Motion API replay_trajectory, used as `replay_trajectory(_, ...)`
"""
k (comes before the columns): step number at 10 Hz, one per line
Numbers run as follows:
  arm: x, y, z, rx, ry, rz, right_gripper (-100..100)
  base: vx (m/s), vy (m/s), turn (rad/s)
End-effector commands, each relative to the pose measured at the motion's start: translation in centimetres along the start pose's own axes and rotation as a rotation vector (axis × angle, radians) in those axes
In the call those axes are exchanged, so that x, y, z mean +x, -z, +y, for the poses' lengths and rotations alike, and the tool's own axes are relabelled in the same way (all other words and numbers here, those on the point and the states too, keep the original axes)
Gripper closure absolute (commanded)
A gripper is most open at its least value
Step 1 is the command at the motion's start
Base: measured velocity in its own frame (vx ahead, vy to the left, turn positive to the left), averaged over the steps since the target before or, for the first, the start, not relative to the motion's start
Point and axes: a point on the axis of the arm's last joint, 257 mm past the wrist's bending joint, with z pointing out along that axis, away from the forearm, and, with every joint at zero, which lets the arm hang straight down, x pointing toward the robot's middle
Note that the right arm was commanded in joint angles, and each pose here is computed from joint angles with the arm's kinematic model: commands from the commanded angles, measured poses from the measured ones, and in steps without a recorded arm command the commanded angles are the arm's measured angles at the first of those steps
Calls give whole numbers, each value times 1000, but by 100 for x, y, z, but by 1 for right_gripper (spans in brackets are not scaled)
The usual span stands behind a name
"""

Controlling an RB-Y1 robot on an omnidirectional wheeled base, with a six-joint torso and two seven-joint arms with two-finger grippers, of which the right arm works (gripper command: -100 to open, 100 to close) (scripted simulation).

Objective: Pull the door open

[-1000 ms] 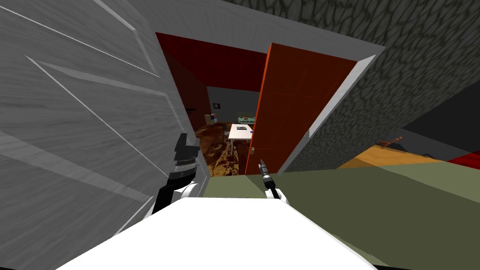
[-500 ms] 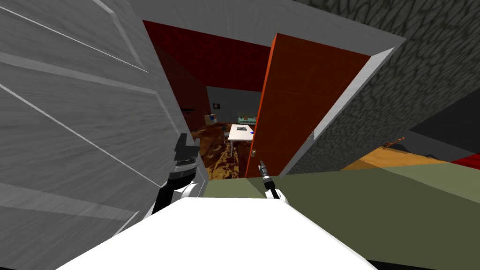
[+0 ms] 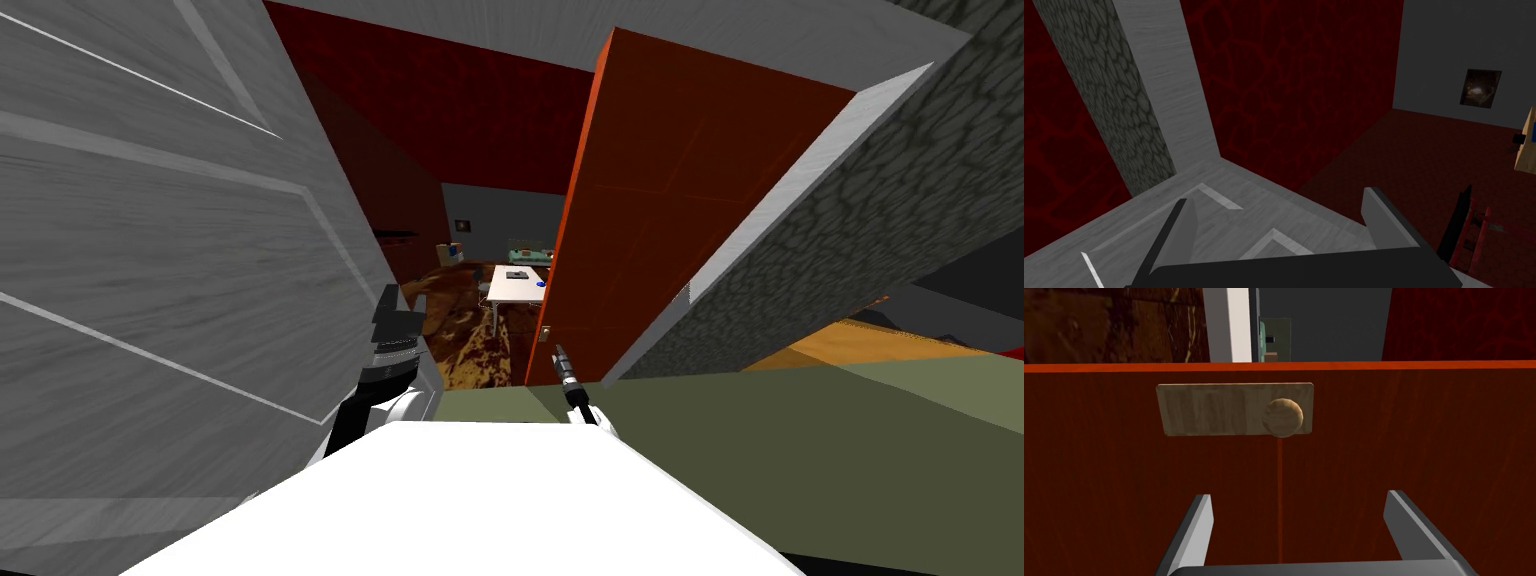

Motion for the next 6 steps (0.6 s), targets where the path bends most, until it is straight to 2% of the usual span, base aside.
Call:
replay_trajectory(1,-102,32,-6,1,-2,-13,-100,177,46,115)
replay_trajectory(3,-329,129,-18,4,-2,-42,-100,186,86,129)
replay_trajectory(5,-329,129,-18,4,-2,-42,-100,97,28,11)
replay_trajectory(6,-561,232,-20,6,-2,-72,-100,141,43,159)
